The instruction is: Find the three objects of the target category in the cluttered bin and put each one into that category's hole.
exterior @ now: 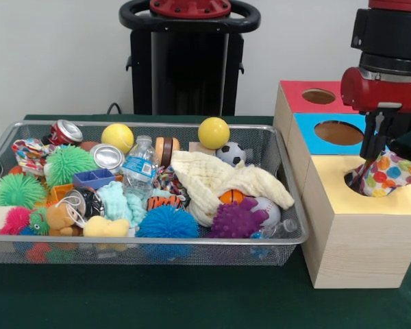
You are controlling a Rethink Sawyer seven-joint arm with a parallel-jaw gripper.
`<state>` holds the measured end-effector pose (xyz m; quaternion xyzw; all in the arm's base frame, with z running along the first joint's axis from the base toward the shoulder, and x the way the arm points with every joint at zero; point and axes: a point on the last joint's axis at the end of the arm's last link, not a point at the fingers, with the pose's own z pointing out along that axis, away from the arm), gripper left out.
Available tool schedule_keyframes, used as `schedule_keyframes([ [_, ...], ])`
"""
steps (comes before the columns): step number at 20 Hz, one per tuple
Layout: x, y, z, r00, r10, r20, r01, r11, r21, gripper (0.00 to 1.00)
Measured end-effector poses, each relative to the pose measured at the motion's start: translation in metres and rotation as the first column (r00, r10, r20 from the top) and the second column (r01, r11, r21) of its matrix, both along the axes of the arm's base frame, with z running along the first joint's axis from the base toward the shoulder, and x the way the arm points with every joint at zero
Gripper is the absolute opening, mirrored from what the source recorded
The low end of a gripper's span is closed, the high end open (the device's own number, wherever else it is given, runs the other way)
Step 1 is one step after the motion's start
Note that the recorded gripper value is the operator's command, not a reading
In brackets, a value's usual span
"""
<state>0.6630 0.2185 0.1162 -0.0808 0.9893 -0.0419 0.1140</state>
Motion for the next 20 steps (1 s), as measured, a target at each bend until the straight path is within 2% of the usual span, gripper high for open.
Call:
schedule_keyframes([
  [11, 0.0029, 0.0055, 0.0045, 1.0000, -0.002, 0.006, 0.002, 0.9998, 0.019, 0.00],
  [20, 0.0072, 0.0055, -0.0024, 0.9998, -0.016, 0.007, 0.016, 0.9973, 0.071, 0.00],
])
